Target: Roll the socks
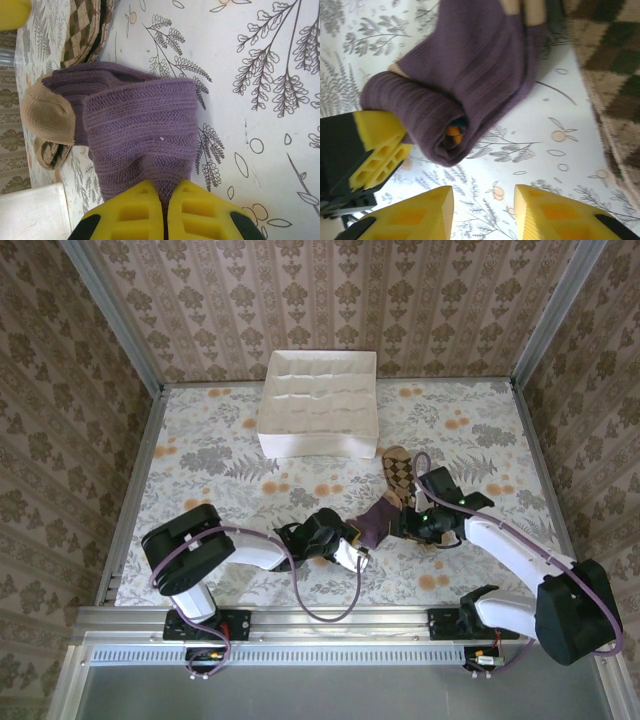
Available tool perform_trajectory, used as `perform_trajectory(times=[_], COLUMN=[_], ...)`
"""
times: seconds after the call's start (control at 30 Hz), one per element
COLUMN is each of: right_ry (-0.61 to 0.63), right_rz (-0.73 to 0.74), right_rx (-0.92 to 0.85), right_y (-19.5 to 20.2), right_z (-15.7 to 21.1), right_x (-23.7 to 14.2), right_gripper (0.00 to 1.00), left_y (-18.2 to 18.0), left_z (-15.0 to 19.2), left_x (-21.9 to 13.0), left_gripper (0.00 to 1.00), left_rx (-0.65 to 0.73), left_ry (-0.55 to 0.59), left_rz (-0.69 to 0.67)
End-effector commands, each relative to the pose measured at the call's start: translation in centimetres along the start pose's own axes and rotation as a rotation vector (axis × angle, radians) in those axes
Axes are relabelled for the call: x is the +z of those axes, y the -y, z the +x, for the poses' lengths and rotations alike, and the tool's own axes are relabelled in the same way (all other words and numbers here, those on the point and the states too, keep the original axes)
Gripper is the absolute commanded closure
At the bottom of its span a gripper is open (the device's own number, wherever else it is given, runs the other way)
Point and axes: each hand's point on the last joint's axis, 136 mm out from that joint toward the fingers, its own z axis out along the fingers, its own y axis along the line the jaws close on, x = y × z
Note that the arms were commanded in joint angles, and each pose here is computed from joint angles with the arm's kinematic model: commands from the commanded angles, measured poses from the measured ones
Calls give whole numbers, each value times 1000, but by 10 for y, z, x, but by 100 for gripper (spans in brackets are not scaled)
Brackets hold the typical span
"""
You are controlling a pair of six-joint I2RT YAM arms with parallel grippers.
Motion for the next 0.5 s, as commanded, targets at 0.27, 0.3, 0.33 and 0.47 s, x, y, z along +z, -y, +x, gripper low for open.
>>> perform_trajectory(times=[0.27, 0.3, 0.33, 0.47], right_ry=[-48, -51, -55, -95], right_rz=[20, 15, 5, -17], right_rx=[39, 34, 24, -27], right_y=[-3, -6, -11, -32], right_z=[-40, -44, -48, -52], right_x=[52, 55, 59, 75], right_gripper=[66, 66, 66, 69], left_y=[62, 65, 68, 74], left_z=[6, 5, 3, -6], left_x=[-24, -27, -31, -49], left_gripper=[100, 100, 100, 100], left_rx=[10, 13, 15, -17], left_ry=[-79, -83, -87, -82], left_rz=[185, 197, 208, 280])
